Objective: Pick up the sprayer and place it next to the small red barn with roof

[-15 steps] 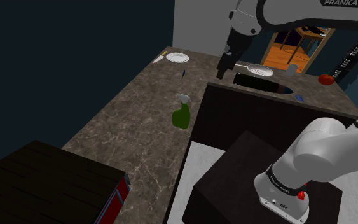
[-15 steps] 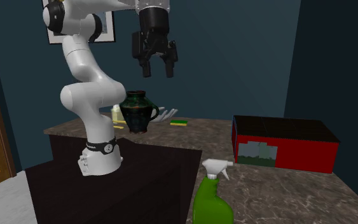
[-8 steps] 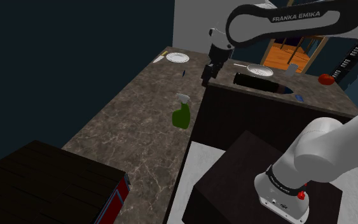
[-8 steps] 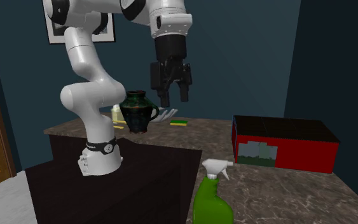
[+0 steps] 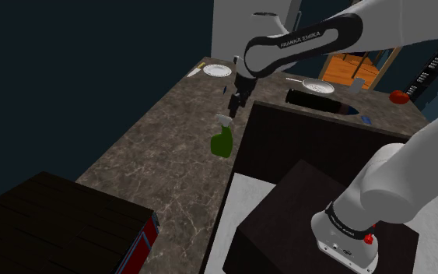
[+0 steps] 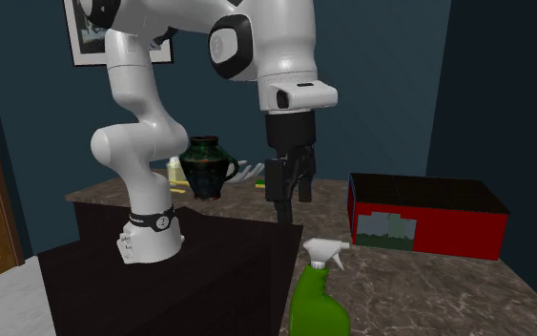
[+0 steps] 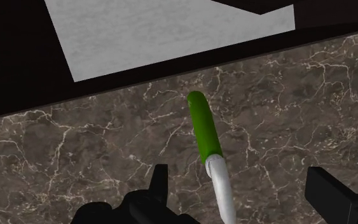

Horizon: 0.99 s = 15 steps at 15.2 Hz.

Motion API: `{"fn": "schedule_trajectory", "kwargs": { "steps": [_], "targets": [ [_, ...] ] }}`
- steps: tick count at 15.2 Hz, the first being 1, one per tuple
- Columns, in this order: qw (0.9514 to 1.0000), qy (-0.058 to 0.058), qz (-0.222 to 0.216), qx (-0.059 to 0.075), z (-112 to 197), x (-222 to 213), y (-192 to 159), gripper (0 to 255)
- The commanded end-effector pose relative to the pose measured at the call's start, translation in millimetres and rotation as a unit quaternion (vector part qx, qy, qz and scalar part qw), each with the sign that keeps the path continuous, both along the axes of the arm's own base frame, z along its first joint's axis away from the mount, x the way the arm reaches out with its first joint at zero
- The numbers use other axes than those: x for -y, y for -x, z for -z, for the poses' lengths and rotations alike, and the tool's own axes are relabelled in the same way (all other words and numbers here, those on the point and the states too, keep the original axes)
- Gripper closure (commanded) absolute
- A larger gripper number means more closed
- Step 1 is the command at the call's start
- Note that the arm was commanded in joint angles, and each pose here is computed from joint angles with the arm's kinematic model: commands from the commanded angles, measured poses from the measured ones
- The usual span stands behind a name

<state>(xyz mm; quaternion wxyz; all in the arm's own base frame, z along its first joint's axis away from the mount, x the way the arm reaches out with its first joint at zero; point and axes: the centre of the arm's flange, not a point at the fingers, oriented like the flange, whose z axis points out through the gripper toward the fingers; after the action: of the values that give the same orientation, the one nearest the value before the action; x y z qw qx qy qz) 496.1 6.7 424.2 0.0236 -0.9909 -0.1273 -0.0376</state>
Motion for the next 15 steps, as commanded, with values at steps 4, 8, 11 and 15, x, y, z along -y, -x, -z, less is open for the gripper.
{"fn": "schedule_trajectory", "kwargs": {
  "steps": [4, 8, 11, 15],
  "targets": [
    [0.9998, -0.007, -0.015, -0.007, 37.1, -4.2, -27.2, 0],
    [0.9998, -0.007, -0.015, -0.007, 58.1, -5.7, -28.3, 0],
    [0.9998, -0.007, -0.015, -0.007, 71.7, -6.7, -28.9, 0],
    [0.9998, -0.007, -0.015, -0.007, 71.7, -6.7, -29.0, 0]
  ]
}}
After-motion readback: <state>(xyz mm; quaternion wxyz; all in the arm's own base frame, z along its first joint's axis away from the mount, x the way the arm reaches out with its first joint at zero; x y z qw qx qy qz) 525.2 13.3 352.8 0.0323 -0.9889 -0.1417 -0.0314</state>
